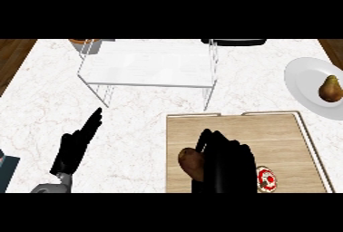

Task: Pick the sweet potato from the tray and place it in the tiered shelf

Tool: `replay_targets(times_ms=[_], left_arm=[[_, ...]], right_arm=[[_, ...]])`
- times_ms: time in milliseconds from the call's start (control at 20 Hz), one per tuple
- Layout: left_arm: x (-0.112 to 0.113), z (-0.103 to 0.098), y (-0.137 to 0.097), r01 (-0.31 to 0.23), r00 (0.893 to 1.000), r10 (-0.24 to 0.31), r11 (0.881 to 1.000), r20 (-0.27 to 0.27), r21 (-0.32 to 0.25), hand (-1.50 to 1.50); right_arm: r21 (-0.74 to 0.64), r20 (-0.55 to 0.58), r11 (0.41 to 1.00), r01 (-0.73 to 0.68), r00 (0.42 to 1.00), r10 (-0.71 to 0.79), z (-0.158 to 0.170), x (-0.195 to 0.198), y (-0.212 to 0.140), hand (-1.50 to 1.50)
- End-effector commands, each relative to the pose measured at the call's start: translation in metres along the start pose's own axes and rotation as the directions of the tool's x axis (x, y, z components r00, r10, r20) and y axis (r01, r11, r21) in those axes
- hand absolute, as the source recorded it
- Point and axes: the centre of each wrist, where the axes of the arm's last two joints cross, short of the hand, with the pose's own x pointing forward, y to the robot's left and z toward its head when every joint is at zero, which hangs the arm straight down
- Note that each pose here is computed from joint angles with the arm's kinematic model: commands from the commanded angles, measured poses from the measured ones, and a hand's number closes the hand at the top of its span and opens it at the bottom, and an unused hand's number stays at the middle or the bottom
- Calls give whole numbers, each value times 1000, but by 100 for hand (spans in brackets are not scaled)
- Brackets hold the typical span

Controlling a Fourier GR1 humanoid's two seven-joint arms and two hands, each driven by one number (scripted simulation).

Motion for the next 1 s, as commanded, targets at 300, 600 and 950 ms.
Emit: replay_targets(times_ms=[300, 600, 950], left_arm=[[-9, 7, -4, -5, 1000, 5, 1000, 9, -6, 0], [2, 4, -3, 2, 1000, -2, 1000, 8, -9, 0], [3, 0, -1, 9, 1000, -9, 1000, 0, -21, 0]], right_arm=[[-311, -80, 928, 202, 968, -238, -13, 31, -88, 150], [-355, -111, 916, 186, 965, -239, -57, 58, -118, 150], [-368, -153, 913, 177, 957, -247, -128, 80, -136, 150]])
